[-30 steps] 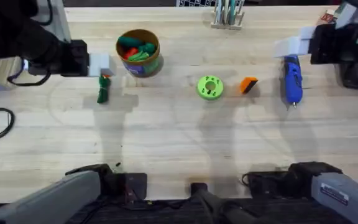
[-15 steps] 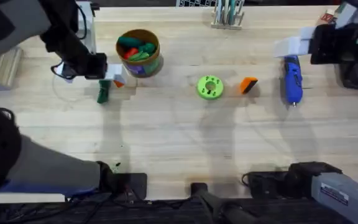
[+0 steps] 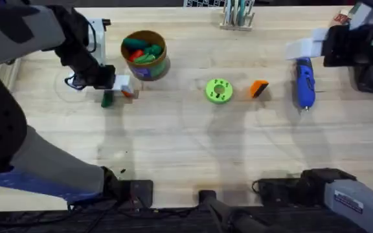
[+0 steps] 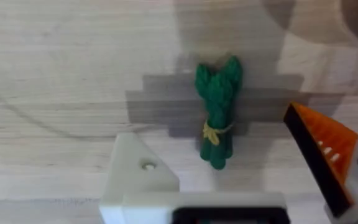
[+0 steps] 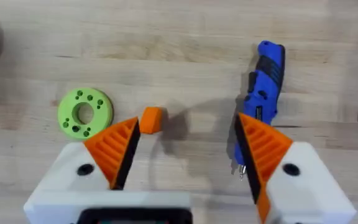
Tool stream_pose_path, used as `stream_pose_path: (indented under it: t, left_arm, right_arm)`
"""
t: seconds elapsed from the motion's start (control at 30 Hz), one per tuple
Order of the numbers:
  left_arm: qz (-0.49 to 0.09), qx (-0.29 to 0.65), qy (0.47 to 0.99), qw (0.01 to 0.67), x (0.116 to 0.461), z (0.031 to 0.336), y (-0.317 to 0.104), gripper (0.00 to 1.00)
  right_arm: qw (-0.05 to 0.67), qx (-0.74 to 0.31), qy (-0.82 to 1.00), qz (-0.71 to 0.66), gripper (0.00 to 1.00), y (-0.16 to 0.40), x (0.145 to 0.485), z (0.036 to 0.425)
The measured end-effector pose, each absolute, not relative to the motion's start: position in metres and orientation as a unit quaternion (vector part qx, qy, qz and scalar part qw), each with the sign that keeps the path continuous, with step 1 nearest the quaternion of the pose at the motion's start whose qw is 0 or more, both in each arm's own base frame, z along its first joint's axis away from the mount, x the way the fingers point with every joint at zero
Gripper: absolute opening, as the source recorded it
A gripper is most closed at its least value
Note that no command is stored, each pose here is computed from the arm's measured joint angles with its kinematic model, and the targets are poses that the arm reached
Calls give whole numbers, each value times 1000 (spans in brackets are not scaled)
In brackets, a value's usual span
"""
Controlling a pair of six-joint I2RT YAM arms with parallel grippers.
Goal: Pick up the gripper from the table and insert it into the empty holder that is missing its gripper. Then pick up a screw, insert it into the mounting hole, and use the screwdriver to tighten it. Finally, clean up the table by picking up the vegetable and placing it into the bucket.
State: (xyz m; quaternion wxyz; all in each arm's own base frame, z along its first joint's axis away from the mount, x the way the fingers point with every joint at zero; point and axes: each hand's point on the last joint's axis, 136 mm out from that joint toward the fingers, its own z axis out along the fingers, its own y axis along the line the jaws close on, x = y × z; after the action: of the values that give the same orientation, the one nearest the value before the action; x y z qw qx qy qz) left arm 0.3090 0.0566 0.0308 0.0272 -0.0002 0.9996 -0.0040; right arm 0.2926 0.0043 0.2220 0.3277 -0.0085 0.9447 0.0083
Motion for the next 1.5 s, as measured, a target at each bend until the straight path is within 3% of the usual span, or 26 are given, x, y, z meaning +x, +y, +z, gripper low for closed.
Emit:
stream_pose_path:
  t: [0.33,0.4,0.57,0.6,1.3,1.5]
  left_arm:
    - [-17,0,999,40,312,30,59,957]
    - [-21,2,999,41,313,30,58,812]
    - [-26,4,999,47,315,31,56,54]
    - [-26,5,999,47,315,31,56,17]
    - [-26,4,999,31,309,33,56,4]
    - [-30,6,998,58,322,59,55,4]
  right_arm:
    - [328,-9,945,8,934,4,293,222]
    - [328,-9,945,8,934,4,293,222]
    - [328,-9,945,8,934,4,293,222]
    - [328,-9,945,8,934,4,293,222]
    - [328,-9,945,8,934,4,293,222]
    - [328,-9,945,8,933,4,293,222]
